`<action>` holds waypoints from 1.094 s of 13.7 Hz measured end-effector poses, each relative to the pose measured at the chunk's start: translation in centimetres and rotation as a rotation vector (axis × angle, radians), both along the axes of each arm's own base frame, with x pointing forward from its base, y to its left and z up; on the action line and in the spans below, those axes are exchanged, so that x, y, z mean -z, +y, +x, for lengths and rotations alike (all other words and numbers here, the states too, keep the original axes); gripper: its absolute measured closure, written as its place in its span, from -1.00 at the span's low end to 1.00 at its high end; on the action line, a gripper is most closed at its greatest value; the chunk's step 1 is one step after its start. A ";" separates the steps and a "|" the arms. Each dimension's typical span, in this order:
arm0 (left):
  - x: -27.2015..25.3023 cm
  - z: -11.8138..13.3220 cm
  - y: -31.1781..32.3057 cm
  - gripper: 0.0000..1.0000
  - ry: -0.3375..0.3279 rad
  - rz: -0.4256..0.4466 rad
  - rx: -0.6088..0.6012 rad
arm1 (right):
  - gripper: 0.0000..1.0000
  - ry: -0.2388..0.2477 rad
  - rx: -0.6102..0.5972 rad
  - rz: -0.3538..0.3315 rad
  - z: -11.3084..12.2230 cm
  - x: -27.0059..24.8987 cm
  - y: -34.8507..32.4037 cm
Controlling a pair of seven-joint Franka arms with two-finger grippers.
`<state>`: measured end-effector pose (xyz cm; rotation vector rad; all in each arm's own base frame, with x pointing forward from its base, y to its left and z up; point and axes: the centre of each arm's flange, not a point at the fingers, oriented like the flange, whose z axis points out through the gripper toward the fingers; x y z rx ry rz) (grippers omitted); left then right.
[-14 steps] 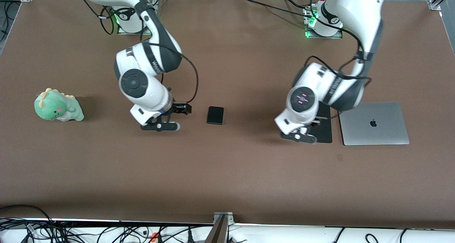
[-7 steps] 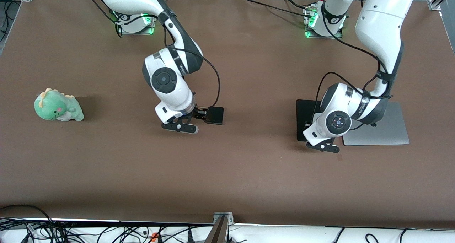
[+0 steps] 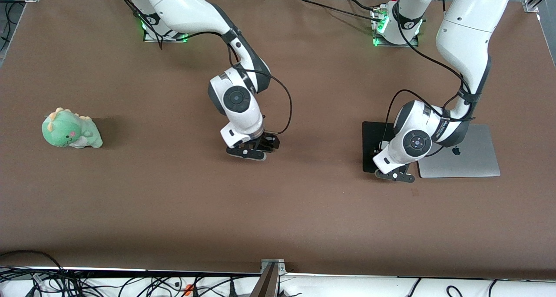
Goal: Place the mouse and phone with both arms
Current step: 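Lower the mouse onto the pad while the right gripper grasps the phone, then raise the left gripper back to rest while the right gripper lifts the phone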
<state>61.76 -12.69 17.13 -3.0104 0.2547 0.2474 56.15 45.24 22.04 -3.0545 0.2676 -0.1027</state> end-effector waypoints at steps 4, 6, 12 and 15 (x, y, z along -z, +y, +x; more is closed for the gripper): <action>-7.4 1.2 -1.7 -1.00 -0.022 0.011 0.014 | -1.00 -0.022 -0.057 -0.060 -0.4 1.6 0.2; -15.4 2.6 -3.0 -1.00 -0.043 0.024 0.015 | -1.00 -0.025 -0.079 -0.066 -1.2 2.8 1.0; -32.6 3.3 -2.1 -1.00 -0.021 -0.008 -0.071 | -1.00 -0.048 -0.104 -0.063 -2.1 4.3 2.2; -38.0 2.5 2.6 -1.00 -0.030 -0.051 -0.148 | -1.00 -0.055 -0.145 -0.071 -1.8 4.2 1.9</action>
